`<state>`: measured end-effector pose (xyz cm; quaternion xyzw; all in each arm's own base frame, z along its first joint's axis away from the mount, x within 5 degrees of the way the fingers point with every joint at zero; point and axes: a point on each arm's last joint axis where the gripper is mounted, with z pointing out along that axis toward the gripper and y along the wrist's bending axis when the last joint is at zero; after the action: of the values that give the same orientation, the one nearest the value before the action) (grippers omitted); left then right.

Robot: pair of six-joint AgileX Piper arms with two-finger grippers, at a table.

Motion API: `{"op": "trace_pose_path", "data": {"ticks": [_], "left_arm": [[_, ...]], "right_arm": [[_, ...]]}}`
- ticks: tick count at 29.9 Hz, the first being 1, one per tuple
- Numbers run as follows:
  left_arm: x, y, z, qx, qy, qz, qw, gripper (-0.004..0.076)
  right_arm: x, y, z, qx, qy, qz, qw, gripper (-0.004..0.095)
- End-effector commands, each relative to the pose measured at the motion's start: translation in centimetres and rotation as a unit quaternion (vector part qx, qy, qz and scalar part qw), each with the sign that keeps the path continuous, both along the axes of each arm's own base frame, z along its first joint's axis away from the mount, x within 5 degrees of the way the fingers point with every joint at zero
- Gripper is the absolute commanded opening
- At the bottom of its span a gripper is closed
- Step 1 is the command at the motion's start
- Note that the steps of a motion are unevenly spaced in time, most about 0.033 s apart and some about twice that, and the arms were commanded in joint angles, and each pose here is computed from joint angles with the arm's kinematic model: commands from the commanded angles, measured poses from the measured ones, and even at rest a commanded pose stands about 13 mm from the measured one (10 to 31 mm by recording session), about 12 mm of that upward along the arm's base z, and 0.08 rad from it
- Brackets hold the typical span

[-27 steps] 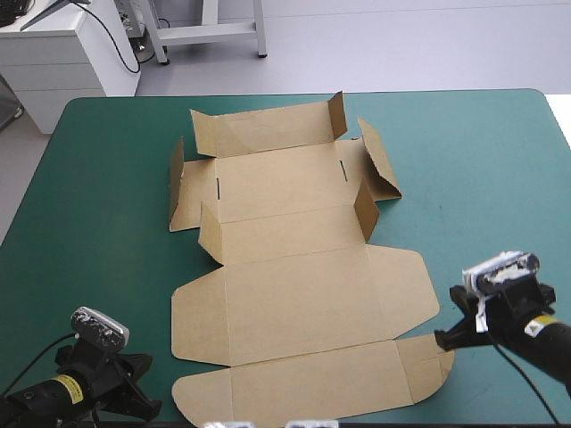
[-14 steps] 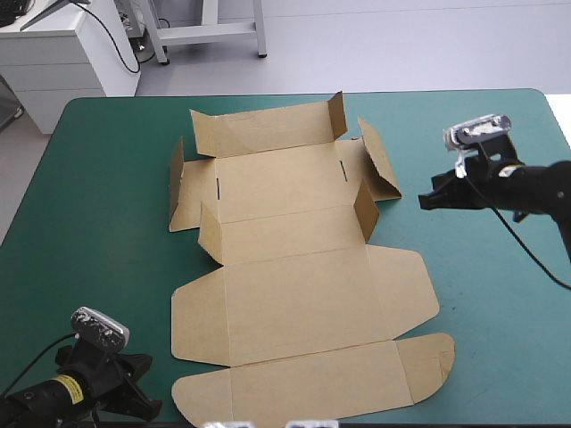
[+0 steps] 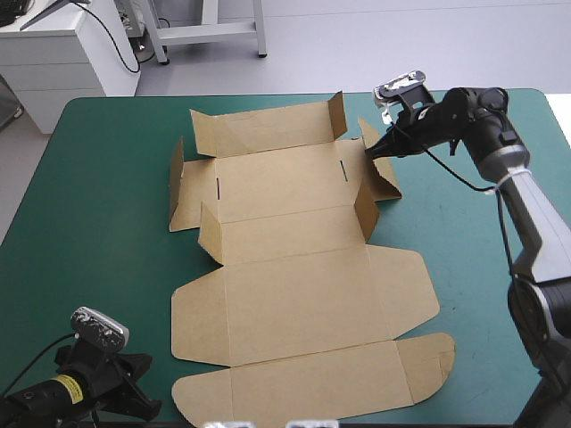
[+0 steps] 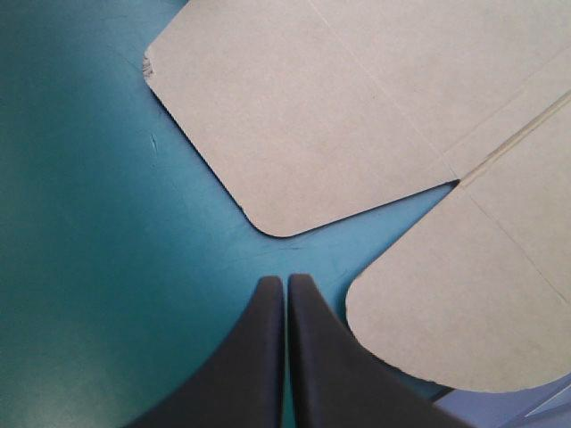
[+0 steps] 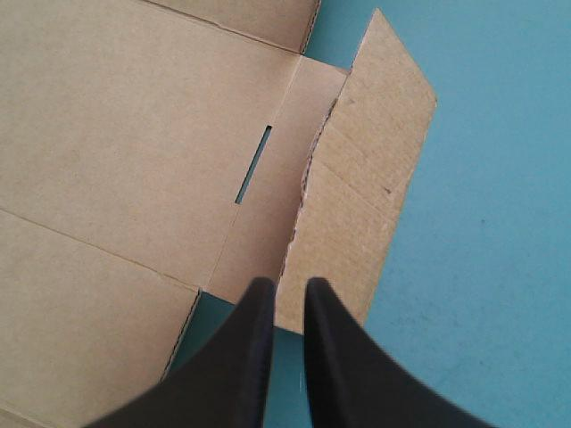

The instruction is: Fold the box

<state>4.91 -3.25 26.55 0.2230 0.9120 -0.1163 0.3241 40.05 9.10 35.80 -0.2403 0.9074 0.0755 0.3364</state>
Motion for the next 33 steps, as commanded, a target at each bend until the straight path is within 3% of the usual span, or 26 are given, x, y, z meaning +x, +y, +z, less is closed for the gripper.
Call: {"op": "trace_pose_path", "data": {"ticks": [1, 4, 6, 19, 27, 33], "left_arm": [[0.3, -0.2, 1.0, -0.019, -0.024, 0.0, 1.0, -0.0008], [0.3, -0.2, 1.0, -0.019, -0.024, 0.0, 1.0, -0.0008], [0.3, -0.2, 1.0, -0.019, -0.024, 0.0, 1.0, -0.0008], [0.3, -0.2, 0.9, -0.017, -0.024, 0.001, 1.0, -0.0008], [0.3, -0.2, 0.9, -0.017, -0.024, 0.001, 1.0, -0.0008], [0.3, -0.2, 0.9, -0.017, -0.024, 0.001, 1.0, -0.0008]], "right_arm": [[0.7, 0.5, 2.5, 0.01, -0.028, -0.001, 1.0, 0.0396], [1.9, 1.4, 1.6, 0.007, -0.013, 0.0, 1.0, 0.0551], [2.5, 2.1, 1.2, -0.003, -0.012, 0.002, 1.0, 0.0593], [4.8, 4.9, -2.7, -0.103, 0.009, -0.059, 0.993, 0.0598], [5.7, 4.7, -4.1, -0.114, 0.011, -0.083, 0.99, 0.0598], [6.3, 4.2, -4.8, -0.143, 0.002, -0.106, 0.984, 0.058]]}}
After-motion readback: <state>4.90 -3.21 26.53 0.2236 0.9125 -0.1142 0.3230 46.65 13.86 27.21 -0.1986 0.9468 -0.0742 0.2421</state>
